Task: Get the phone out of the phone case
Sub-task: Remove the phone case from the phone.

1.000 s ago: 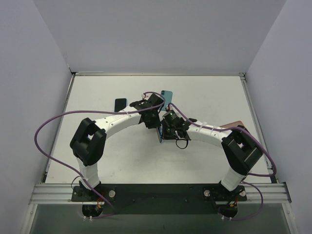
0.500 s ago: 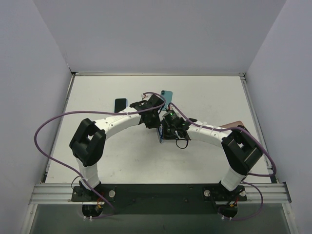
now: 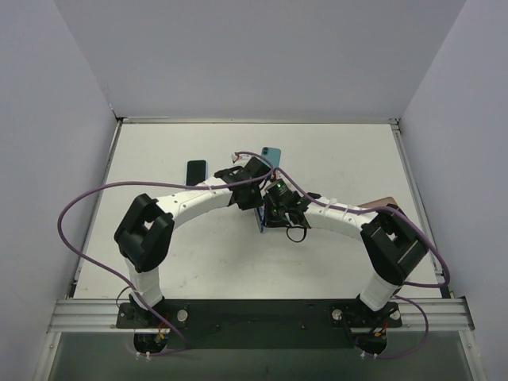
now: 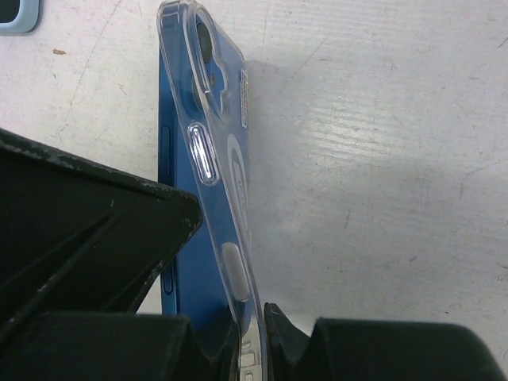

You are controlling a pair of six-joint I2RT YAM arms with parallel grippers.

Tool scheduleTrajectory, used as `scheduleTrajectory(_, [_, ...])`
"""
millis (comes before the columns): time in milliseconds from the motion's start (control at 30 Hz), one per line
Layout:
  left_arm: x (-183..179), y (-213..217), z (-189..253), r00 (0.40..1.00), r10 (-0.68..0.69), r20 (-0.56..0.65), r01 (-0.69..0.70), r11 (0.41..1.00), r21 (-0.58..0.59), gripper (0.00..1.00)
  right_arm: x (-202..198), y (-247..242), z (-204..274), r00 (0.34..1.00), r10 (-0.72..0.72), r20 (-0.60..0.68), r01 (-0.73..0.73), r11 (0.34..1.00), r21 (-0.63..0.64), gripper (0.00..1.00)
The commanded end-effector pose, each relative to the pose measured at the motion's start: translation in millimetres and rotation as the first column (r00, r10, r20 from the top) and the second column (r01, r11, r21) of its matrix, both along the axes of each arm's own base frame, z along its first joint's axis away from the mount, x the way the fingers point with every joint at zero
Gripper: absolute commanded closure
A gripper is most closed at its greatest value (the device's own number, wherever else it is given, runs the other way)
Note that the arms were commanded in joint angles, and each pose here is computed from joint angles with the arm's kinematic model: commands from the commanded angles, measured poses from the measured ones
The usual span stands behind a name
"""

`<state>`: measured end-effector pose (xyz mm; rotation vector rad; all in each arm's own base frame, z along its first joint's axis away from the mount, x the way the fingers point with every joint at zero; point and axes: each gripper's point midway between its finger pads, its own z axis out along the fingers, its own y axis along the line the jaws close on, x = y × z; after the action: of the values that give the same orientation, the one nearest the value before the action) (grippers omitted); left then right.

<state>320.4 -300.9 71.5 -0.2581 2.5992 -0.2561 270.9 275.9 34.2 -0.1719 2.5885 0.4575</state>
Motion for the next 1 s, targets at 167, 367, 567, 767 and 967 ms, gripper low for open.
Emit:
scheduleTrajectory(167, [-54.8,88.2,-95.1,0.978,0.096,-0.185,-0.012,0.913,0.407,0.78,-15.1,7.7,19.3,0.994,0.098,0.046,-0.097,0.995,-0.010,1.00])
scheduleTrajectory(367, [-53.2,92.8,-82.8,0.981,0.106,-0.160,-0.031,0.910,0.413,0.98,-15.9,1.5,23.3,0.995,0.081,0.064,-0.080,0.997,-0.016,1.00])
scheduleTrajectory(567, [-47.5,94.1,-60.1,0.988,0.100,-0.121,-0.043,0.913,0.406,1.00,-12.1,-10.9,32.6,0.994,0.044,0.099,-0.040,0.998,-0.038,1.00])
scheduleTrajectory(767, [-48.2,97.4,-47.3,0.990,0.090,-0.108,-0.039,0.913,0.407,1.00,-8.1,-20.5,34.5,0.994,0.025,0.106,-0.019,0.999,-0.050,1.00])
scheduleTrajectory(967, [-49.6,89.8,-33.4,0.993,0.068,-0.097,-0.032,0.940,0.339,1.00,-5.4,-23.7,32.8,0.995,0.018,0.100,-0.013,0.999,-0.053,1.00])
